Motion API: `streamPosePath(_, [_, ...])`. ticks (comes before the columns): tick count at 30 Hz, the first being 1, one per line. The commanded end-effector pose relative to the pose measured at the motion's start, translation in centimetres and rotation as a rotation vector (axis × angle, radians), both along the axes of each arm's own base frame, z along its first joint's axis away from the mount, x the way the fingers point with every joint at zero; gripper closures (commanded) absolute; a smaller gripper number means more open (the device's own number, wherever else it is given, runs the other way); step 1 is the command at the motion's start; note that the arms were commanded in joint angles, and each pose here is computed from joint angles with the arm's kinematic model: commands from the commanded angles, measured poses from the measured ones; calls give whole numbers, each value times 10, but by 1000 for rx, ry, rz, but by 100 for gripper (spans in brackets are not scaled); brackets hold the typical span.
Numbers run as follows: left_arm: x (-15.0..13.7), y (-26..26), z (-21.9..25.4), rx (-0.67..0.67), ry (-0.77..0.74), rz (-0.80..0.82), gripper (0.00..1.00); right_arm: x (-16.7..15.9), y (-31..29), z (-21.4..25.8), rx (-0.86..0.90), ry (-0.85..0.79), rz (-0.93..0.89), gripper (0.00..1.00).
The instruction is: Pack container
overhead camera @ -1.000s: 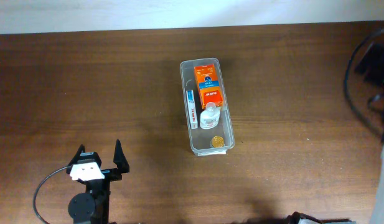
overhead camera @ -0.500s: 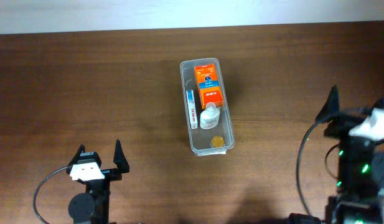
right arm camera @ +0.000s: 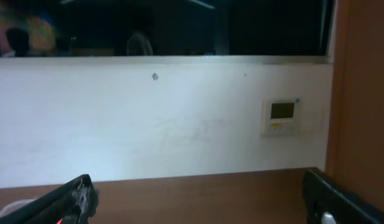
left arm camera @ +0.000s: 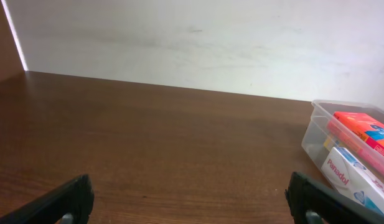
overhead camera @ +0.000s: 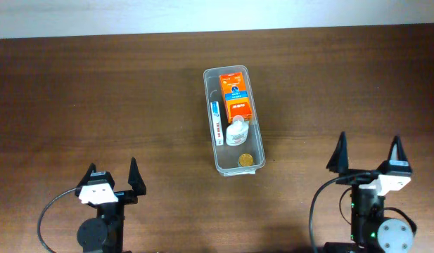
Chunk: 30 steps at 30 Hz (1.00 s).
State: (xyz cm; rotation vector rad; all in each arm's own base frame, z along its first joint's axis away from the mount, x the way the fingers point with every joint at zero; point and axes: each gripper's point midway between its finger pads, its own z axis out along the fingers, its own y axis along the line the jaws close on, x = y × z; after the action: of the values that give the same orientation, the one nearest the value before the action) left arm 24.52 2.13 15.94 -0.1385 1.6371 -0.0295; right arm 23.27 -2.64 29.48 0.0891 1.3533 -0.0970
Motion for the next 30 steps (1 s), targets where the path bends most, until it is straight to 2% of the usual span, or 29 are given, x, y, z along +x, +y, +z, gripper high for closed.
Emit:
streamPosePath(1, [0, 0, -2, -6, 0, 4, 1, -3, 5, -8, 3, -19, 23, 2])
streamPosePath(11, [0, 0, -2, -6, 0, 4, 1, -5, 7, -25, 8, -52, 35, 2])
streamPosePath(16, [0, 0, -2, -6, 0, 4, 1, 1, 18, -41, -3, -18, 98, 2])
streamPosePath(30, [0, 0, -2, -6, 0, 4, 0, 11, 17, -86, 7, 76, 98, 2])
